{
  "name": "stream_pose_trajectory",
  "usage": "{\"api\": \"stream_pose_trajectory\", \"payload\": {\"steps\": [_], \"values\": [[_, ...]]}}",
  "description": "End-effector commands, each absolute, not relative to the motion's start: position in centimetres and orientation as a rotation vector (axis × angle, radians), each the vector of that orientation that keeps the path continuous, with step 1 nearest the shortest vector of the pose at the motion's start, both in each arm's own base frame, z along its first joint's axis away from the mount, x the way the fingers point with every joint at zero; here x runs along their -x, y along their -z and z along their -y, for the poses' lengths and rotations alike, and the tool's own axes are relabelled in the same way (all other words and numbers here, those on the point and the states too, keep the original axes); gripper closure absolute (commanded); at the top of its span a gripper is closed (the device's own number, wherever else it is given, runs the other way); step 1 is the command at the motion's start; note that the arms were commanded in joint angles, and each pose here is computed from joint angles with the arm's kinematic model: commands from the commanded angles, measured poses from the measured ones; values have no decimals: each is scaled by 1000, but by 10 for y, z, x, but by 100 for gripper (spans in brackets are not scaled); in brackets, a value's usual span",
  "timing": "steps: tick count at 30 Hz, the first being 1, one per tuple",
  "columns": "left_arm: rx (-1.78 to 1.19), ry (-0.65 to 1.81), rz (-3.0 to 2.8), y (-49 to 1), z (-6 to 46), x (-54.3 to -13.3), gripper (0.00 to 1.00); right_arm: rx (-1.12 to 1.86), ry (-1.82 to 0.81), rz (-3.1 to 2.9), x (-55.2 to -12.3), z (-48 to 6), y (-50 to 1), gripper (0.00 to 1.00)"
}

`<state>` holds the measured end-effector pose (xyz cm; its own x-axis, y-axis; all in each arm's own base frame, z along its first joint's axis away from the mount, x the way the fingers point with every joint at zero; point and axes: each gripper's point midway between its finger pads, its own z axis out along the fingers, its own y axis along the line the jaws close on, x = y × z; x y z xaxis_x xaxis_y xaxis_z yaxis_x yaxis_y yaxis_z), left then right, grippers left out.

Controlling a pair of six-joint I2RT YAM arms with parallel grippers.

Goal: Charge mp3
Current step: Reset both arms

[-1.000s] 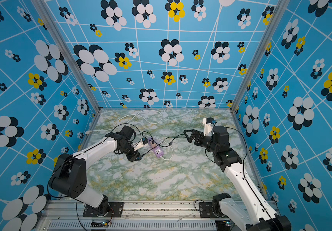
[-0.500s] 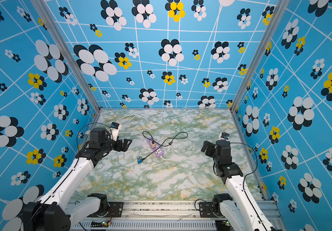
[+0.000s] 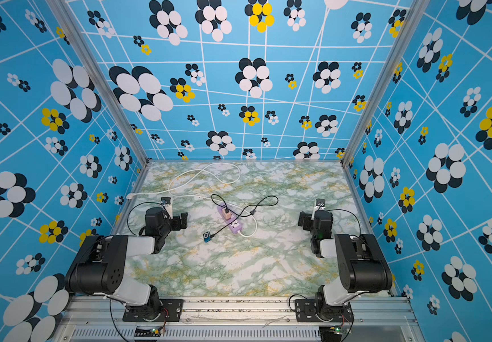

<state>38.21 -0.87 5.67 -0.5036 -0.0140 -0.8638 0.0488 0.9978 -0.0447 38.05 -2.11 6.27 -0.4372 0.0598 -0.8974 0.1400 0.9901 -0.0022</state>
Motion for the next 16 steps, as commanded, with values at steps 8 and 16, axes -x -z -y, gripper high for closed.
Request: {"api": "stream_pose_trajectory", "payload": {"steps": [8, 16], "values": [[-45, 70, -1910, -96, 12, -399, 1, -91, 77, -1899, -397, 17, -95, 1], [-45, 70, -1913, -96, 12, -399, 1, -91, 88, -1895, -396, 17, -95, 1]]}}
